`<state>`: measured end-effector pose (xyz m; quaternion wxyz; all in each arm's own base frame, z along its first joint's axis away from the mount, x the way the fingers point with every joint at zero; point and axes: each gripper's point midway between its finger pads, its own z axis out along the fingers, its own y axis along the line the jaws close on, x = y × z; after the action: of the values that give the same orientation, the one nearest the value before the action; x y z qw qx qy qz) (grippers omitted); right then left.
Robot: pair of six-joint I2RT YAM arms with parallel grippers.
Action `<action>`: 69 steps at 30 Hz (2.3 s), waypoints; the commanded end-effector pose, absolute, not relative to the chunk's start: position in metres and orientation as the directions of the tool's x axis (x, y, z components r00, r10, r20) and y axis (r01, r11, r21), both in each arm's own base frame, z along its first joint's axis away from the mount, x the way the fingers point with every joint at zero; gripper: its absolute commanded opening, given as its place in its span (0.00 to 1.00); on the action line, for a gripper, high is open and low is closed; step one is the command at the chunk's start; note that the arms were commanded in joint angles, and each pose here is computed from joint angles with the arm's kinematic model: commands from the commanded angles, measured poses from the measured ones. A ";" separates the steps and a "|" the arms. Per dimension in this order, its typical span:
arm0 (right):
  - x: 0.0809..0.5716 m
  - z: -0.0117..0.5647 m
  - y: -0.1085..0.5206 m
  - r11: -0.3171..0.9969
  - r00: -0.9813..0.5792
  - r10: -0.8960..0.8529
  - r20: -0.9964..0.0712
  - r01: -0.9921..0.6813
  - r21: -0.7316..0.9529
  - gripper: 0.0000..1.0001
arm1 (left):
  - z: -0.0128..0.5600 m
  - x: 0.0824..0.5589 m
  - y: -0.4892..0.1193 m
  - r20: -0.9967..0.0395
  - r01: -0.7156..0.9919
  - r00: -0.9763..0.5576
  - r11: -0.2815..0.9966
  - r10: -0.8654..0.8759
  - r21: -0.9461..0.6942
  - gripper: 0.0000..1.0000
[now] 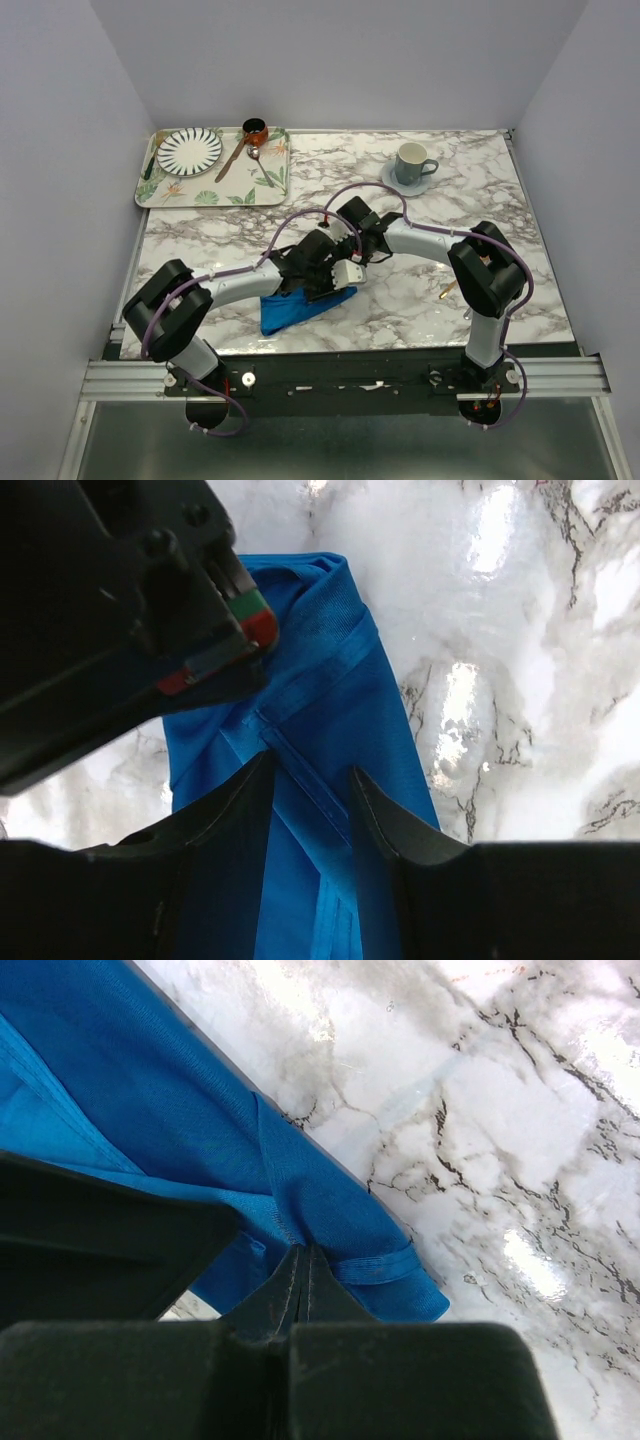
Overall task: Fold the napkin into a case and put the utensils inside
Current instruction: Stuff the top corner of the smaller-rectangle-folded napkin at the center of the board.
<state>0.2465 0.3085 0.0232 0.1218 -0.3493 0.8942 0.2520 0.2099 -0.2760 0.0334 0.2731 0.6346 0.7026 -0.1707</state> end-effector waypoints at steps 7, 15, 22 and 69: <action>0.232 0.029 0.301 0.623 -0.751 -0.569 -0.335 -0.660 0.420 0.01 | 0.027 0.215 -0.273 -0.545 0.985 -0.040 0.124 0.837 0.120 0.36; 0.232 0.036 0.303 0.614 -0.759 -0.562 -0.327 -0.649 0.450 0.07 | 0.021 0.216 -0.272 -0.520 0.987 -0.049 0.122 0.853 0.107 0.31; 0.232 0.039 0.308 0.607 -0.767 -0.554 -0.322 -0.638 0.474 0.18 | 0.020 0.217 -0.272 -0.515 0.987 -0.052 0.123 0.856 0.104 0.29; 0.244 0.014 0.303 0.668 -0.802 -0.537 -0.262 -0.594 0.449 0.35 | 0.021 0.212 -0.275 -0.518 0.991 -0.057 0.111 0.854 0.073 0.27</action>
<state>0.2423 0.3054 0.0289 0.0676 -0.3227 0.9025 0.2771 0.2168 -0.2785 0.0270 0.2430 0.6439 0.7084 -0.1568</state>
